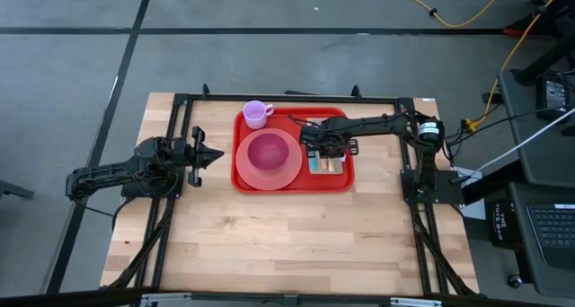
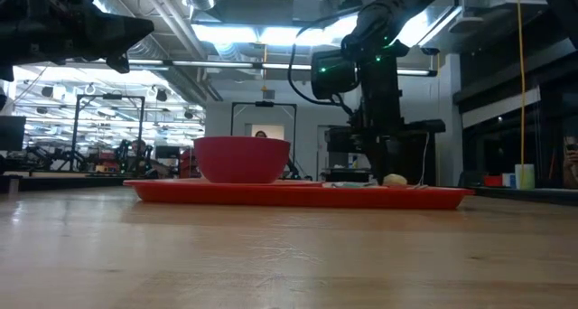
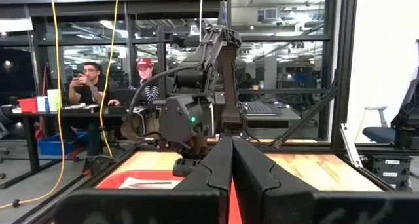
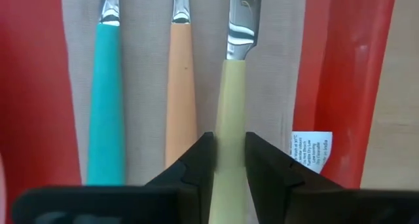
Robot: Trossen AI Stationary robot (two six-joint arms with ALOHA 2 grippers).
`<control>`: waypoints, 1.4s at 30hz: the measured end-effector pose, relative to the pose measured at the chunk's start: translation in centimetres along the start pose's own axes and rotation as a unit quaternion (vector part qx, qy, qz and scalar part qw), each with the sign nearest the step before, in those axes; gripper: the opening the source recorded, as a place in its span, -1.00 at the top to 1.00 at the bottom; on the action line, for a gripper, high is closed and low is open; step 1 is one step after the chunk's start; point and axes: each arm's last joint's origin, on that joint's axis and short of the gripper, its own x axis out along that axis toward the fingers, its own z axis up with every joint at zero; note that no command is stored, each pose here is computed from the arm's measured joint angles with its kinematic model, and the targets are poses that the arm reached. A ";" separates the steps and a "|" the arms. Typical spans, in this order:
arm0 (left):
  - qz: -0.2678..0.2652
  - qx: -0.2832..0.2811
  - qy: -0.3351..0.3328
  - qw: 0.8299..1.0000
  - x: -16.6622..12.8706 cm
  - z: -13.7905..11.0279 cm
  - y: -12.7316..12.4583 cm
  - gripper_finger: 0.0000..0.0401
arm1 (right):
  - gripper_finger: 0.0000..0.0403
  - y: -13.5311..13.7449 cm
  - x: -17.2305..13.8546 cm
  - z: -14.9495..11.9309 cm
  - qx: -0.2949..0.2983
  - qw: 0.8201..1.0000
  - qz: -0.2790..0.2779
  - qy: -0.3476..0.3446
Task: Set up tray
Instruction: Put the yellow knife on top of the brown napkin on the right side of the orange fork
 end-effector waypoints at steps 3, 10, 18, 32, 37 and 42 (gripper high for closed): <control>0.000 0.000 0.000 1.000 0.0 0.0 0.0 0.98 | 0.58 0.1 0.0 0.0 0.000 1.000 0.003 -0.001; 0.000 0.000 0.000 1.000 0.0 0.0 0.0 0.98 | 0.57 0.2 0.0 0.0 -0.006 1.000 0.008 -0.002; 0.000 0.000 0.000 1.000 0.0 0.0 0.0 0.98 | 0.56 0.1 0.0 0.1 -0.012 1.000 0.007 -0.003; 0.000 -0.017 0.000 1.000 0.0 0.0 0.0 0.98 | 0.56 0.1 0.0 0.1 -0.021 1.000 0.005 -0.002; 0.000 -0.017 0.000 1.000 0.0 0.0 0.0 0.98 | 0.56 -0.2 0.0 0.0 -0.023 1.000 -0.009 -0.002; 0.000 -0.017 0.000 1.000 0.0 0.0 0.0 0.98 | 0.56 -0.2 0.0 0.0 -0.023 1.000 -0.011 -0.002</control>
